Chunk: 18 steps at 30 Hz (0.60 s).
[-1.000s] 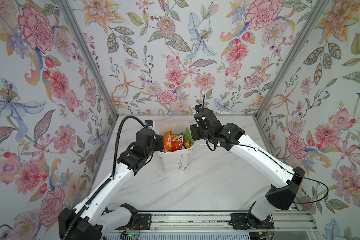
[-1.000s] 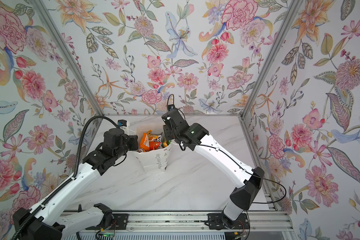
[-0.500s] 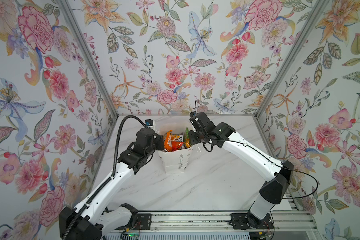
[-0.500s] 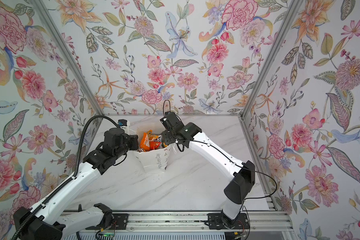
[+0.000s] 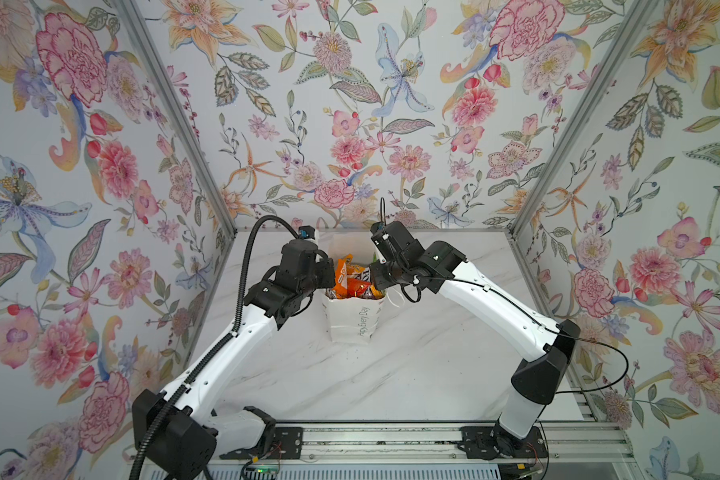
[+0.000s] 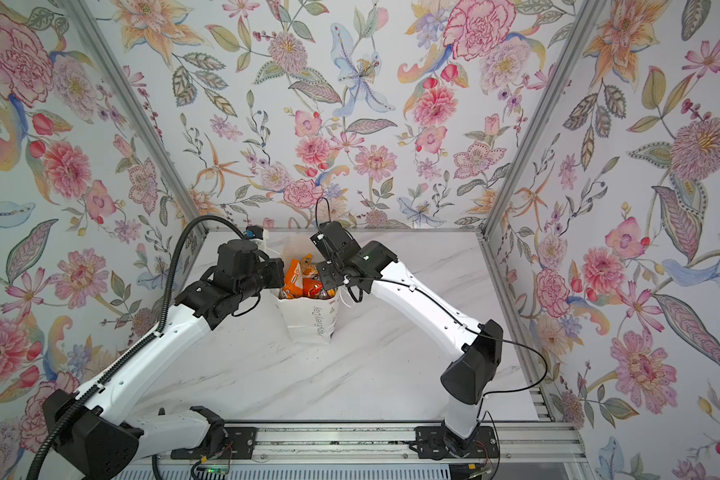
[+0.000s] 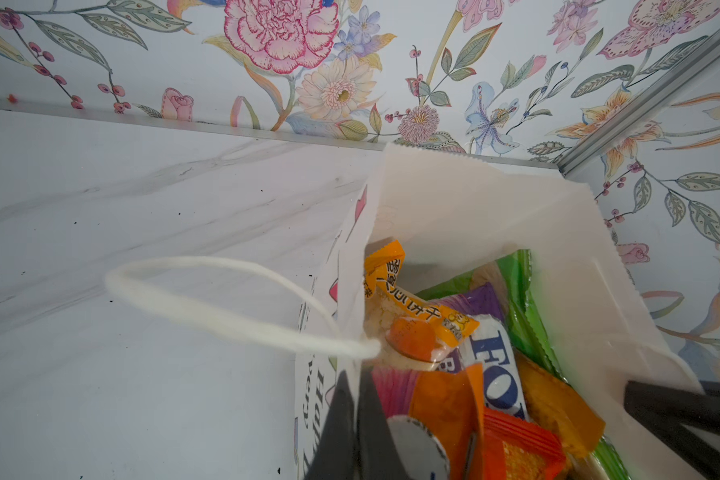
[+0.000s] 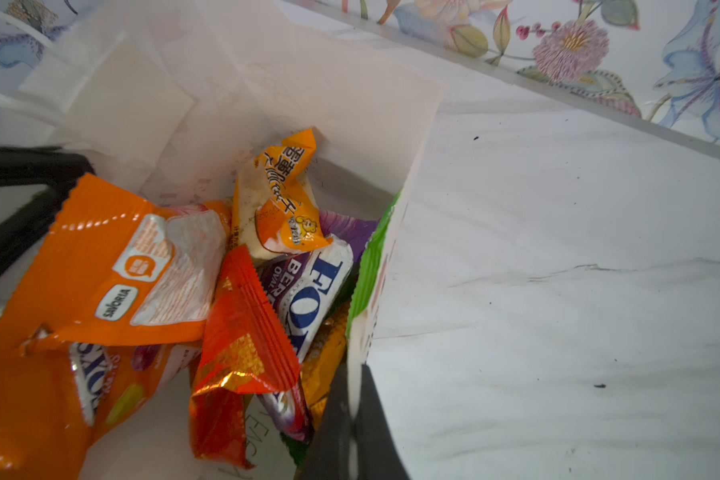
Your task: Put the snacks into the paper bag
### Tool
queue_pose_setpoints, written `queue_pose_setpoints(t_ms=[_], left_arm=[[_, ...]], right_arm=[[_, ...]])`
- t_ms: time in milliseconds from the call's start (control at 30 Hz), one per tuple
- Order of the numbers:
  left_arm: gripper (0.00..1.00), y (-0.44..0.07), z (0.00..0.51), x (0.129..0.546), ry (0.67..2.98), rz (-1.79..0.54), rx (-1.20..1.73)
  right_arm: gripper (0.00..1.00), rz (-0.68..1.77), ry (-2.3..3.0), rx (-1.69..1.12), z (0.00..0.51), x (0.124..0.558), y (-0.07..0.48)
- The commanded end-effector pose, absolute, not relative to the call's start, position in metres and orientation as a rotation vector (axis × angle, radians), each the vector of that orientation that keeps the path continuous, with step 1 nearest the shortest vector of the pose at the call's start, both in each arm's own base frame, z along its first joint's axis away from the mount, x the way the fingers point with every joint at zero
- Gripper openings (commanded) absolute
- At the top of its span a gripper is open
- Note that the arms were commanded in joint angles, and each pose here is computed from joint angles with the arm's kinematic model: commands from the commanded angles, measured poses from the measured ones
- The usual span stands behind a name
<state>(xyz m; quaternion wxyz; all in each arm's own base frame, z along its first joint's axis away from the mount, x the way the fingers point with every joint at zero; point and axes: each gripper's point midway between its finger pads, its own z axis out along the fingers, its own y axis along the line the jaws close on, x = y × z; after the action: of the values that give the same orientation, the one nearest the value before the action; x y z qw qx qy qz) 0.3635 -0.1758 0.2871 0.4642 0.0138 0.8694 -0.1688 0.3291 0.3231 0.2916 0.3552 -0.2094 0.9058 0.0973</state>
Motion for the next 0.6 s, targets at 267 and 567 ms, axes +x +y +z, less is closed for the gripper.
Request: queue_pose_setpoints(t_ms=[267, 567], left_arm=[[0.0, -0.261, 0.346, 0.364, 1.968, -0.602, 0.15], [0.0, -0.286, 0.303, 0.383, 2.137, -0.461, 0.229]], right_arm=[[0.0, 0.424, 2.205, -0.228, 0.33, 0.341, 0.248], [0.0, 0.458, 2.313, -0.139, 0.283, 0.36, 0.221]])
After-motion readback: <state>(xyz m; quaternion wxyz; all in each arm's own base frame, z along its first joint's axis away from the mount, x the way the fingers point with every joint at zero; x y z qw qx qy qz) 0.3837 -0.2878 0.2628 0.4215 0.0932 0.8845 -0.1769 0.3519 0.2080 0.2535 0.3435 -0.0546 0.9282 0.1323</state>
